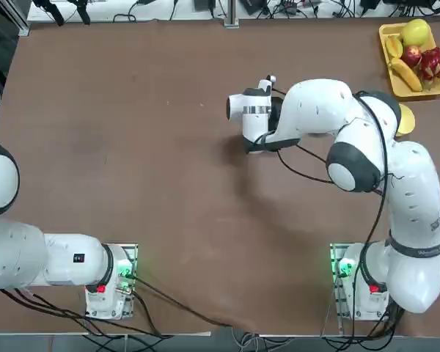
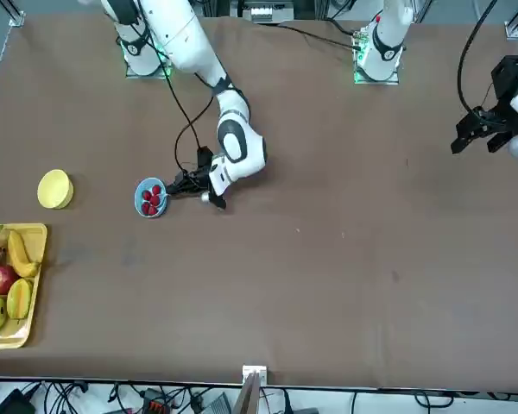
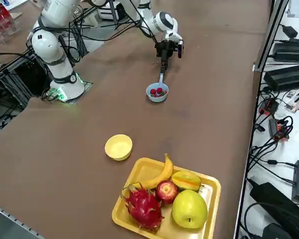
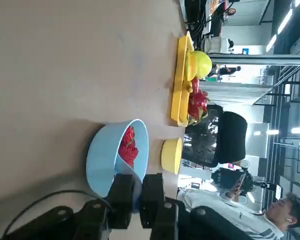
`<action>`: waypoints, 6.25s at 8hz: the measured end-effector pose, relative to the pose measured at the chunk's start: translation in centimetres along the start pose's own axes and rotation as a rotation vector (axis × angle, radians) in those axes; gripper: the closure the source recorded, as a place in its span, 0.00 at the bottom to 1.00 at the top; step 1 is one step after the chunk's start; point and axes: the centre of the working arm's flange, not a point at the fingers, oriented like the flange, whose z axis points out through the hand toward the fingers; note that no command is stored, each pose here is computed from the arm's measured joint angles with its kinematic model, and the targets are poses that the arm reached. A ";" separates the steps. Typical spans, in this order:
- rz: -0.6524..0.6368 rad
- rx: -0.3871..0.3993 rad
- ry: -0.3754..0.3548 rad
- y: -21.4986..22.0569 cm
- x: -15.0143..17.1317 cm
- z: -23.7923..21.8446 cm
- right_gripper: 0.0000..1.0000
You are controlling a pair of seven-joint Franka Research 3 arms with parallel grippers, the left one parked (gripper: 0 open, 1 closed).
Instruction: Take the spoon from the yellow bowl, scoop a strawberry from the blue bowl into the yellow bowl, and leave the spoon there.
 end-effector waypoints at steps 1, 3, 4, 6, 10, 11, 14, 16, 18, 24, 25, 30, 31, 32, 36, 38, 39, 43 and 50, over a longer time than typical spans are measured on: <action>-0.003 -0.011 0.005 -0.3 -0.2 -0.1 0.89; -0.003 -0.034 0.012 -0.9 -0.4 0.0 0.89; 0.002 -0.051 0.008 -0.7 -0.4 0.1 0.89; 0.008 -0.084 -0.007 -0.3 -0.3 0.3 0.89; 0.014 -0.119 -0.024 0.1 -0.5 0.2 0.89; 0.015 -0.132 -0.029 0.2 -0.6 0.1 0.89; 0.050 -0.217 -0.065 2.0 0.0 1.2 0.89; 0.073 -0.246 -0.106 3.5 1.1 2.9 0.89; 0.077 -0.233 -0.167 6.5 2.7 5.3 0.89; 0.072 -0.120 -0.252 16.5 3.1 21.6 0.89; 0.047 -0.093 -0.264 17.5 2.0 24.2 0.89; -0.152 0.033 -0.329 18.3 -1.2 32.1 0.89; -0.204 0.049 -0.345 18.4 -1.6 33.2 0.89; -0.257 0.063 -0.359 18.4 -1.9 34.1 0.89; -0.437 0.099 -0.364 16.3 -1.9 35.2 0.89; -0.505 0.115 -0.350 15.9 -1.0 34.9 0.89; -0.529 0.121 -0.346 16.1 -0.7 34.8 0.89; -0.477 0.161 -0.373 15.5 0.0 34.7 0.89; -0.228 0.130 -0.433 13.1 0.2 38.4 0.89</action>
